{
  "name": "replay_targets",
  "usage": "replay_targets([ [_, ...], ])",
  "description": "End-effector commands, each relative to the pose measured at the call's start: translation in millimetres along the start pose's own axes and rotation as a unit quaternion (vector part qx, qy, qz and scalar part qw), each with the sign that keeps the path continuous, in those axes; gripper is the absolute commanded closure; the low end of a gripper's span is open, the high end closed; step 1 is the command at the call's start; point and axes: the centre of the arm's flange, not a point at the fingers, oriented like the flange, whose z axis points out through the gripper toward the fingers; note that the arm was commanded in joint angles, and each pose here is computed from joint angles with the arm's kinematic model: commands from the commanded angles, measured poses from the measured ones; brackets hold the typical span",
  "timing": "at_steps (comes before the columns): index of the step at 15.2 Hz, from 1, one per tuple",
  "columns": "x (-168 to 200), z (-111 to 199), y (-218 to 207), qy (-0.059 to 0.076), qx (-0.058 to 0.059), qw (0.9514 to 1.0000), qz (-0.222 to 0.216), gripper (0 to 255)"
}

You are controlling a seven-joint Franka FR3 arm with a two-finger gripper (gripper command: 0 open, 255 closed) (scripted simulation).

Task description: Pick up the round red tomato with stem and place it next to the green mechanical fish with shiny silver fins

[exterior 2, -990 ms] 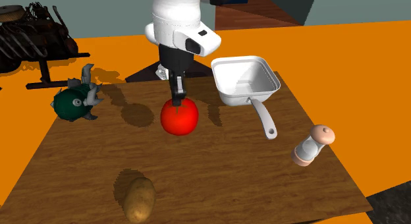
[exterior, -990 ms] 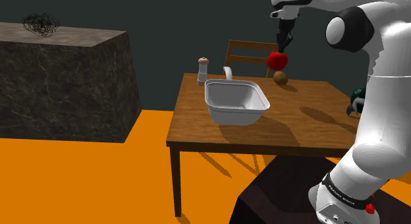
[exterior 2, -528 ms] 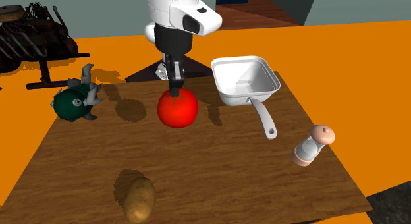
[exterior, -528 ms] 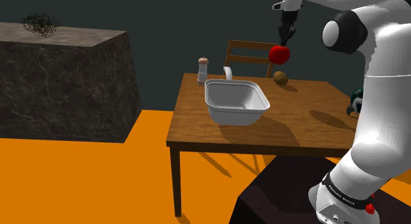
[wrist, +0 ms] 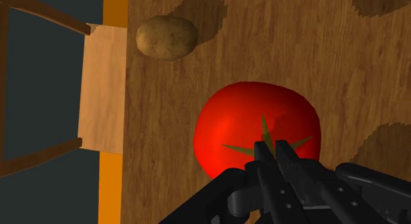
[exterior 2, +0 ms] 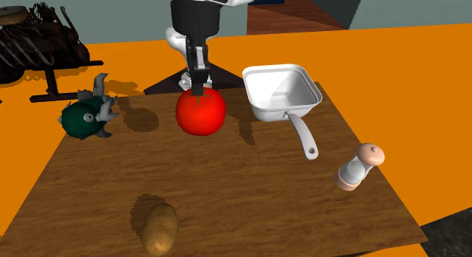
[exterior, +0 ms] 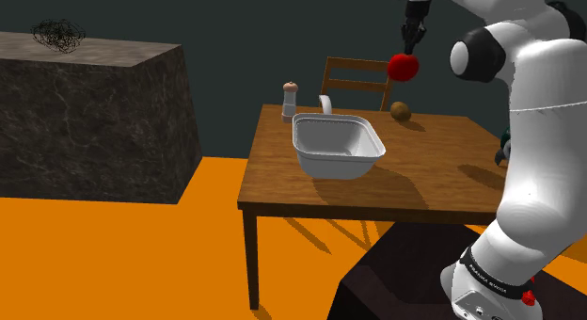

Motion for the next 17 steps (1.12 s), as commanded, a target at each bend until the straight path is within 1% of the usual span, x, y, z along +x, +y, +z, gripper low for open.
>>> replay_targets([
  [1,-1.0,-8.4,0.5,0.0,0.0,1.0,0.0,255],
  [6,-60.1,-1.0,-28.0,0.0,0.0,1.0,0.0,255],
  [7,-47.8,-3.4,-23.9,0.0,0.0,1.0,0.0,255],
  [8,-47.8,-3.4,-23.9,0.0,0.0,1.0,0.0,0],
  [12,-41.9,48.5,-38.1,0.016,-0.034,0.9985,-0.041,0],
  [13,-41.1,55.1,-39.6,0.018,-0.038,0.998,-0.046,0],
  [17,-40.2,76.1,-38.1,0.018,-0.038,0.998,-0.046,0],
])
